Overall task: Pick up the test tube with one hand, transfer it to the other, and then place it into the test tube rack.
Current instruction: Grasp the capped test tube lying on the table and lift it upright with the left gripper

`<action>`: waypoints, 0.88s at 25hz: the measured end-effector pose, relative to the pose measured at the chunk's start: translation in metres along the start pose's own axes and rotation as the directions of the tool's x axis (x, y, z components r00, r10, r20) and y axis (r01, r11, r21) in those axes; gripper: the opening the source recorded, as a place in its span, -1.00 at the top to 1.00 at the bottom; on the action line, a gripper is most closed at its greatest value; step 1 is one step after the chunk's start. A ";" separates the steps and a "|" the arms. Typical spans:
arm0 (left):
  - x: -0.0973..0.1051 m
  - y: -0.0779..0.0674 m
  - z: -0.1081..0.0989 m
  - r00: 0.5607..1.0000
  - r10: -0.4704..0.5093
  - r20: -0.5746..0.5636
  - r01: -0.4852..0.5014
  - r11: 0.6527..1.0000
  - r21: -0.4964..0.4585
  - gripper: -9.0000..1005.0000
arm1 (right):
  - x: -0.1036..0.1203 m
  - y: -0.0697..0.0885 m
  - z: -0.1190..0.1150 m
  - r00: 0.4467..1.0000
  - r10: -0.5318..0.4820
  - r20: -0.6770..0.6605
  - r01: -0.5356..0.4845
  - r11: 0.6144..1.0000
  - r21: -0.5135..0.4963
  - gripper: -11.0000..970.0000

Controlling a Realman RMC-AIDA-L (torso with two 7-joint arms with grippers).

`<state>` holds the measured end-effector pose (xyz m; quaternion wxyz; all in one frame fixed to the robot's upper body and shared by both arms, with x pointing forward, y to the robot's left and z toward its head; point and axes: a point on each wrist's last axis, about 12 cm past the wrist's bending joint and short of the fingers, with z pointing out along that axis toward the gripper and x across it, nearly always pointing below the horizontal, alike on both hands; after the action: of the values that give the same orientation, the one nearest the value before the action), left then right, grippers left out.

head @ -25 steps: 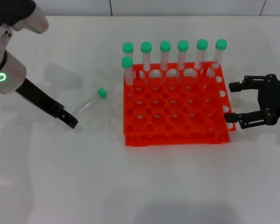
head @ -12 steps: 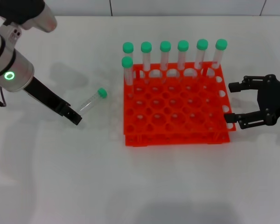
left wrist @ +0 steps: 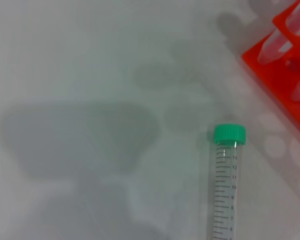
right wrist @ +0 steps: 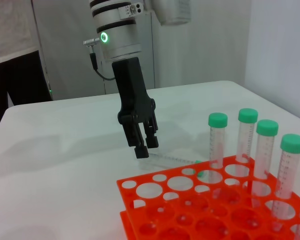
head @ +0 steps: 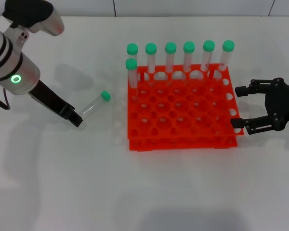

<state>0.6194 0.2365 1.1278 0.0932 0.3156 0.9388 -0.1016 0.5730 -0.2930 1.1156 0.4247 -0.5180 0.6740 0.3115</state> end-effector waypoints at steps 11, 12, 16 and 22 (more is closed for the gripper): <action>-0.003 -0.005 0.007 1.000 0.010 -0.008 -0.010 1.000 0.004 0.00 | 0.000 0.000 0.000 1.000 0.000 0.000 0.000 1.000 0.001 -0.75; -0.003 -0.006 0.008 1.000 0.010 -0.011 -0.010 1.000 0.002 0.01 | 0.000 0.000 0.000 1.000 0.000 0.000 0.000 1.000 0.001 -0.75; -0.003 -0.006 0.009 1.000 0.009 -0.014 -0.009 1.000 0.001 0.03 | 0.000 0.000 0.000 1.000 0.000 -0.001 0.000 1.000 0.002 -0.75; -0.005 -0.005 0.010 1.000 0.010 -0.008 -0.010 1.000 -0.005 0.07 | 0.001 -0.001 0.000 1.000 0.000 -0.004 0.000 1.000 0.010 -0.75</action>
<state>0.6209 0.2274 1.1204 0.0907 0.3207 0.9378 -0.0976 0.5740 -0.2936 1.1152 0.4260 -0.5163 0.6765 0.3071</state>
